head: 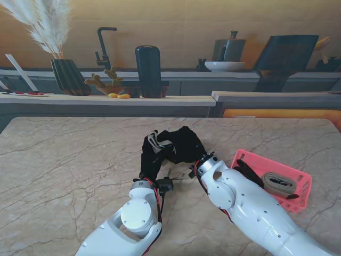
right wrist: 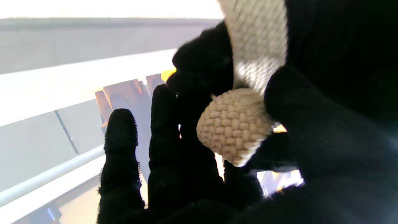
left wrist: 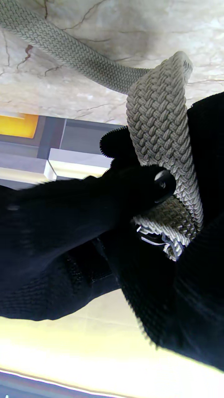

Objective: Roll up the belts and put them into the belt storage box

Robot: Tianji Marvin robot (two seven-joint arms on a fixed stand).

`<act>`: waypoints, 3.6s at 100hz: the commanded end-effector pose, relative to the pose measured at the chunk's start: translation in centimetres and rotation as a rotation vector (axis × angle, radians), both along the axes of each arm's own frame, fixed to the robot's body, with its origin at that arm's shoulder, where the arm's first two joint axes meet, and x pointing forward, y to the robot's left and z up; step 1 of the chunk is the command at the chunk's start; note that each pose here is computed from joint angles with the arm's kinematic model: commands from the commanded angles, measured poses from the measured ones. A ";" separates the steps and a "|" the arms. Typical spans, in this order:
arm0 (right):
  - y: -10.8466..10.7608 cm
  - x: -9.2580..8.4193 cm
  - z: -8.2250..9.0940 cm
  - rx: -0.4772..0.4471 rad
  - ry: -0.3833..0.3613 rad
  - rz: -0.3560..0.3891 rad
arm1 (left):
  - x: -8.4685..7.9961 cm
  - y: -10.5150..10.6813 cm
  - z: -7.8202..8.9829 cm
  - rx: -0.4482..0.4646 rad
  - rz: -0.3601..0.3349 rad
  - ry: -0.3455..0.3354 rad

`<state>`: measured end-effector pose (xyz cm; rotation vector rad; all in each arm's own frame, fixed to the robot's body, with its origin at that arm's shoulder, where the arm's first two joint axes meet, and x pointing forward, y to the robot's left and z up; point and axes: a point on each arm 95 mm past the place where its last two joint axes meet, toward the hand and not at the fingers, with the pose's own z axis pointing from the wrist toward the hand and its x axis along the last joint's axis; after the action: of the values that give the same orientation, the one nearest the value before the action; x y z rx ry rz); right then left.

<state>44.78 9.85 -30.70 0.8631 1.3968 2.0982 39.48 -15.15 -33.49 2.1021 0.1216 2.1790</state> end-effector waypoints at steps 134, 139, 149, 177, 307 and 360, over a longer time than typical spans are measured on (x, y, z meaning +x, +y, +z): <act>-6.0 -6.7 0.8 0.080 0.063 -0.086 | 0.8 0.0 0.9 0.094 -0.148 -0.015; -6.1 -6.7 0.8 0.082 0.047 -0.104 | 0.8 -0.1 0.9 0.085 -0.145 -0.014; -6.4 -6.7 0.8 0.088 0.014 -0.145 | 0.6 -0.1 1.1 0.056 -0.139 -0.006; -6.1 -6.2 -0.3 0.056 0.029 -0.206 | 0.2 -0.4 1.3 0.016 -0.107 -0.004; -7.3 -6.0 1.2 0.087 -0.025 -0.165 | 0.7 0.1 0.8 0.063 -0.172 0.087; -8.9 -4.3 2.9 -0.068 0.000 -0.072 | 1.3 0.8 -0.4 0.224 -0.443 0.009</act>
<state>39.98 0.73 -28.38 0.9067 1.4036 1.9771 40.78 -14.45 -33.75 2.0127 -0.5236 1.9895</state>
